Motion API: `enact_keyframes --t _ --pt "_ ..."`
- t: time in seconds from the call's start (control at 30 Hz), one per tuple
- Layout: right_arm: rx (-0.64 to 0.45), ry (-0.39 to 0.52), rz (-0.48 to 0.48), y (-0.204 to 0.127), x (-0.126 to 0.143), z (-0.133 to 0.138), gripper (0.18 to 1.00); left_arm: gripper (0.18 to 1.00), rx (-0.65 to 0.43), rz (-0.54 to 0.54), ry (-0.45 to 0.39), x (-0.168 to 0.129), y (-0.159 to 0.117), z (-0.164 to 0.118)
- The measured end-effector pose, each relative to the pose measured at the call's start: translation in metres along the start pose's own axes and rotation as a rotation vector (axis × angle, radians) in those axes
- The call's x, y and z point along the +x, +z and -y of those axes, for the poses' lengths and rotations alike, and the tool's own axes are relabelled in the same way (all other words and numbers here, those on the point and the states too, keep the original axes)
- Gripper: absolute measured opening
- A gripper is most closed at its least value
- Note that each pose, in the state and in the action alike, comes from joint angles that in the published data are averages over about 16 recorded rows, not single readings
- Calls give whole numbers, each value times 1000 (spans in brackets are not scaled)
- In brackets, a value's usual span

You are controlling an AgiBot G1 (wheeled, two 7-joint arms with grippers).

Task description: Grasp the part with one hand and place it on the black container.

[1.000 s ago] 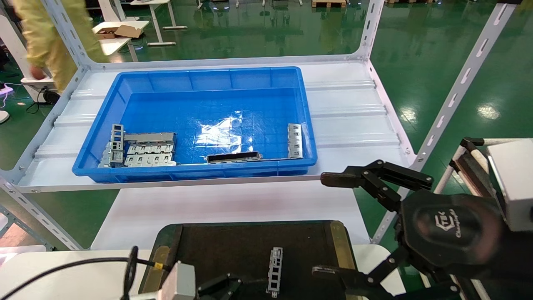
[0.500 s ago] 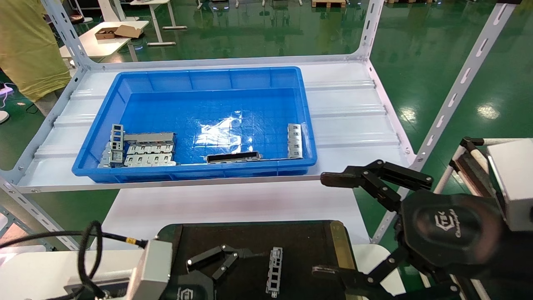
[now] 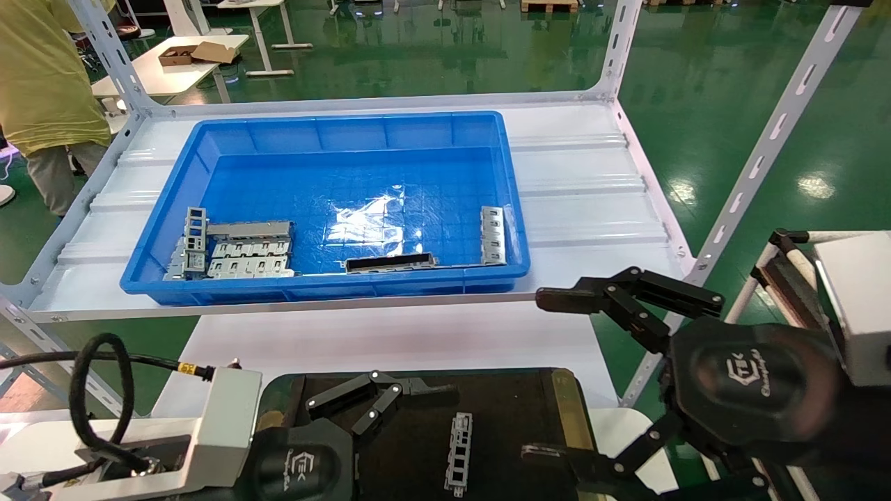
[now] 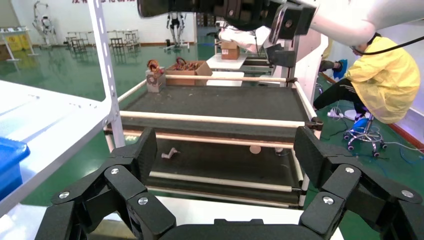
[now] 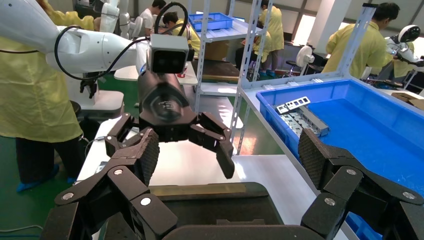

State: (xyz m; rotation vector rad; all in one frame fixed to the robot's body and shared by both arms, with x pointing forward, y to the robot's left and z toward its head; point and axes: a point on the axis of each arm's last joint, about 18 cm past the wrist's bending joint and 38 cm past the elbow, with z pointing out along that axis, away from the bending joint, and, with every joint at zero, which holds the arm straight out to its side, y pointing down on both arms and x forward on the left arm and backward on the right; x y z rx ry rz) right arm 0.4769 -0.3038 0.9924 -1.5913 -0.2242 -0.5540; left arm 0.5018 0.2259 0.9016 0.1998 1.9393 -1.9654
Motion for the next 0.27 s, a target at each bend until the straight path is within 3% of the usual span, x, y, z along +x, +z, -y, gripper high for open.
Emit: enact_keyframes --t 0.27 --pt "0 0 0 0 0 0 1001 1000 13 -12 17 0 1 6"
